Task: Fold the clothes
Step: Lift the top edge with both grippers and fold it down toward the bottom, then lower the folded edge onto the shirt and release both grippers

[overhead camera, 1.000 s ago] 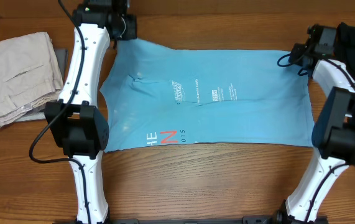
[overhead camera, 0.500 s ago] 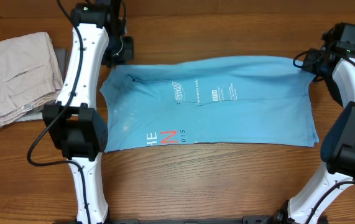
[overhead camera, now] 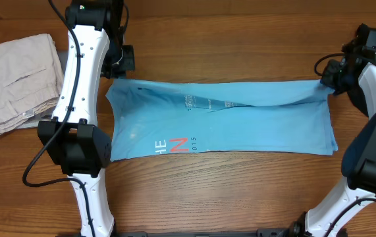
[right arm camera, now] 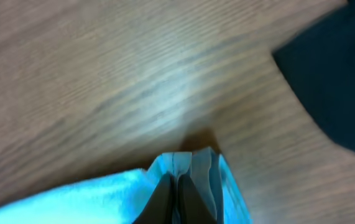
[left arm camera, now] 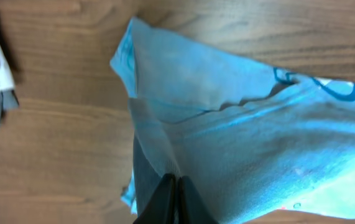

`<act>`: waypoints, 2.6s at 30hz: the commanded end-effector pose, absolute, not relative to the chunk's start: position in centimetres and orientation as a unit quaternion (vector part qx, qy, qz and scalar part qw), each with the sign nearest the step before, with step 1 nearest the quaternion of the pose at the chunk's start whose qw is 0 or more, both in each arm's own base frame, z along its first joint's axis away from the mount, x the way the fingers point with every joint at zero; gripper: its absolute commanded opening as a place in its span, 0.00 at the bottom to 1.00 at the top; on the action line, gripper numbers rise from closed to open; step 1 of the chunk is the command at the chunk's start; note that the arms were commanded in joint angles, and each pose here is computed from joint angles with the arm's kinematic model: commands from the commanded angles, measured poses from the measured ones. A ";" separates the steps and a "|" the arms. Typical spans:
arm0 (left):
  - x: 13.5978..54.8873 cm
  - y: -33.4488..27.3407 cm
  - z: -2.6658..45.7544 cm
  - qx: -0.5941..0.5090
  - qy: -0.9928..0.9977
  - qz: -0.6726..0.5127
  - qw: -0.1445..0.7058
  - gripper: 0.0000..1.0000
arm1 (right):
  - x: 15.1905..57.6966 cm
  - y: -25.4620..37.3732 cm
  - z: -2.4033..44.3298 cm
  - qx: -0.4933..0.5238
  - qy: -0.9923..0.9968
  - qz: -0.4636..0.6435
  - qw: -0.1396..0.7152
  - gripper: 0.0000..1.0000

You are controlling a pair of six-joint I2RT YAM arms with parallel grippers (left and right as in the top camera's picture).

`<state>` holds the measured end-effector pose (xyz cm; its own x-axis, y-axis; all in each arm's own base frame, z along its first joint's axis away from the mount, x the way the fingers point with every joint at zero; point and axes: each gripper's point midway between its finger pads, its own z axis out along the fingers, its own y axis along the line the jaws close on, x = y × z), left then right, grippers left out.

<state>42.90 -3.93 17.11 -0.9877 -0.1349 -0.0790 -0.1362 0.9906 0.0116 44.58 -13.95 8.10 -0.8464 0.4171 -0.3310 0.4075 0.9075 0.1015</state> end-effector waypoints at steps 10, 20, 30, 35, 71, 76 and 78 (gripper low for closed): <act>38.4 -5.5 10.5 -0.077 0.994 -0.005 -0.075 0.04 | 41.3 -15.3 9.0 0.267 0.953 -0.041 0.133 0.04; 35.0 -5.2 7.1 -0.076 0.986 0.009 -0.145 0.04 | 37.6 -15.8 7.1 0.310 0.946 -0.071 0.067 0.04; 34.4 -3.1 7.4 -0.079 0.984 0.044 -0.154 0.04 | 36.6 -16.6 6.6 0.326 0.941 -0.070 0.050 0.04; 34.1 -2.7 7.5 -0.094 0.981 0.048 -0.160 0.04 | 36.0 -16.4 6.5 0.334 0.939 -0.069 0.037 0.04; 30.7 -3.2 1.6 -0.096 0.974 0.057 -0.199 0.09 | 33.6 -15.5 3.9 0.344 0.936 -0.069 -0.004 0.04; 30.4 -3.0 1.8 -0.093 0.972 0.058 -0.207 0.21 | 33.2 -16.0 3.2 0.344 0.935 -0.087 -0.004 0.57; 30.3 -3.0 2.0 -0.094 0.972 0.058 -0.209 0.23 | 33.3 -16.0 3.0 0.344 0.935 -0.087 0.000 0.63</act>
<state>30.33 -2.92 1.18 -0.8869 -0.2113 0.4108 -0.1647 0.9755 0.1460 33.70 -15.36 3.03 -0.7714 0.6347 -0.0456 0.6342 0.7608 -0.1379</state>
